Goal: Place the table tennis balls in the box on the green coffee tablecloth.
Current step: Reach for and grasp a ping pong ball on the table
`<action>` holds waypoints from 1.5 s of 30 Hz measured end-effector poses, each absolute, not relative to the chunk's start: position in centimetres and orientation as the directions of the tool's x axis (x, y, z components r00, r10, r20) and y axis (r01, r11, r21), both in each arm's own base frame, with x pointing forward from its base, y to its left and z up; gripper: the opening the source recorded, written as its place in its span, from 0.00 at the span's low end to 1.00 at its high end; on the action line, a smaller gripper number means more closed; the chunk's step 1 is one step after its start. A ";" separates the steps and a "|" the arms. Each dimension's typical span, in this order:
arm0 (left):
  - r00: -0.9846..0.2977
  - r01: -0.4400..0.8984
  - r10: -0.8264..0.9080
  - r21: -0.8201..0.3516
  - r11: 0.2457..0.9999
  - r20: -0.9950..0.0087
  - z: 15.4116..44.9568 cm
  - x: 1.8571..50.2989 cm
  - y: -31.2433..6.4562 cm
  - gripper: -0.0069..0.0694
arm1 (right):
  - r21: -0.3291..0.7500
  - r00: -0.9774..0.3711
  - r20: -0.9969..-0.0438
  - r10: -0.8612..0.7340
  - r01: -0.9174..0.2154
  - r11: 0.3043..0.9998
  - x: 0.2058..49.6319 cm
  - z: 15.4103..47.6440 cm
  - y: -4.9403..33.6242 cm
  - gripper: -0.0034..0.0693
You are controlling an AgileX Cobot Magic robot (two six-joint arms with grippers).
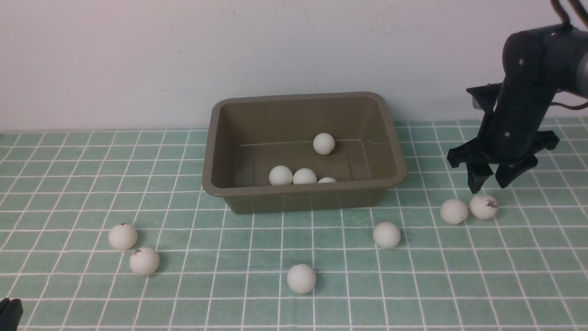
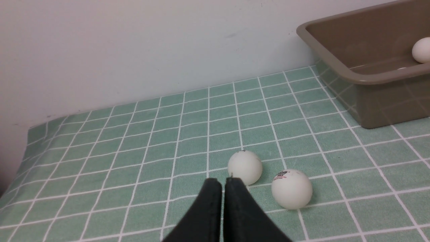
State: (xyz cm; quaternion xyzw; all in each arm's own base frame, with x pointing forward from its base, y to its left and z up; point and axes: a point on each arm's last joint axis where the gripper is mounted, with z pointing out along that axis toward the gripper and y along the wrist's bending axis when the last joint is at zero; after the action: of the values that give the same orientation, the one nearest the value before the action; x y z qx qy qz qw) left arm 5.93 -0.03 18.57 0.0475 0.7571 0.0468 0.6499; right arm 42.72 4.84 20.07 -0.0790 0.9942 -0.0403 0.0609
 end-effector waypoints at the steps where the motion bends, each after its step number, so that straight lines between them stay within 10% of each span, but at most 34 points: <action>1: -0.151 0.011 0.133 0.133 0.991 -0.980 18.6 5.9 0.0 0.08 | -0.093 -0.980 -0.115 -0.164 -0.153 0.984 42.7 20.1 4.8 0.54; 45: -0.151 0.011 0.133 0.133 0.991 -0.980 18.6 5.9 0.0 0.08 | -0.090 -0.985 -0.041 -0.166 -0.161 0.983 43.3 16.6 4.9 0.54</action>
State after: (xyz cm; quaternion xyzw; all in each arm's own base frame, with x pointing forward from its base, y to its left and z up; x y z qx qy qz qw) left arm 5.93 -0.03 18.57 0.0475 0.7571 0.0468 0.6499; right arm 43.26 4.90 16.61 -0.0821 0.9954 -0.0433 0.0242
